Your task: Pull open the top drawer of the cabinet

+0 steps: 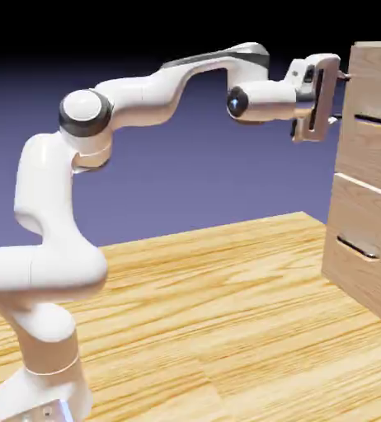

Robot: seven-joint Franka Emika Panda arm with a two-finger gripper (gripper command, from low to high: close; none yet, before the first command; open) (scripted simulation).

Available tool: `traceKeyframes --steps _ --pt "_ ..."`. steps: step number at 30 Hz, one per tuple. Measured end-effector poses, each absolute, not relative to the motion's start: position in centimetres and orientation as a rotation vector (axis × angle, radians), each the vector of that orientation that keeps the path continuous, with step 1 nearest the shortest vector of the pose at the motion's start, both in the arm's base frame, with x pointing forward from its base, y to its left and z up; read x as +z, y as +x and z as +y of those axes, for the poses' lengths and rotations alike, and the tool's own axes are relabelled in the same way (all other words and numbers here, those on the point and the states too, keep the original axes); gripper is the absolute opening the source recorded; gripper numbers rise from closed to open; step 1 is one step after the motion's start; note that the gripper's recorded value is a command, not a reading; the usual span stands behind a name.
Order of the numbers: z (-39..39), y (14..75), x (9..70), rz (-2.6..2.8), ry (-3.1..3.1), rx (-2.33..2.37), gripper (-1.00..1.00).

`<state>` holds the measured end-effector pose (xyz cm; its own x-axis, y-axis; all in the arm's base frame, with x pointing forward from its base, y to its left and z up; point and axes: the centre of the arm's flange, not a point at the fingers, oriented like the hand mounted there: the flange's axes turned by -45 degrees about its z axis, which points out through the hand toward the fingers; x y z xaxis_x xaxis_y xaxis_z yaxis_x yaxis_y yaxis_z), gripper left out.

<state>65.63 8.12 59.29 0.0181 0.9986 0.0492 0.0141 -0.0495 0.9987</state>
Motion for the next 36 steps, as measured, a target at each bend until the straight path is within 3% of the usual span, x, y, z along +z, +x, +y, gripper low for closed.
traceKeyframes --steps 7,16,17,36 --pt "7.1 69.5 54.9 1.21 1.209 1.21 0.0" --pt "7.2 74.5 55.0 1.21 1.209 1.21 0.0" --pt "7.1 74.5 54.9 1.21 1.209 1.21 -1.0" --pt "7.1 65.2 54.9 1.211 1.208 1.209 -1.0"
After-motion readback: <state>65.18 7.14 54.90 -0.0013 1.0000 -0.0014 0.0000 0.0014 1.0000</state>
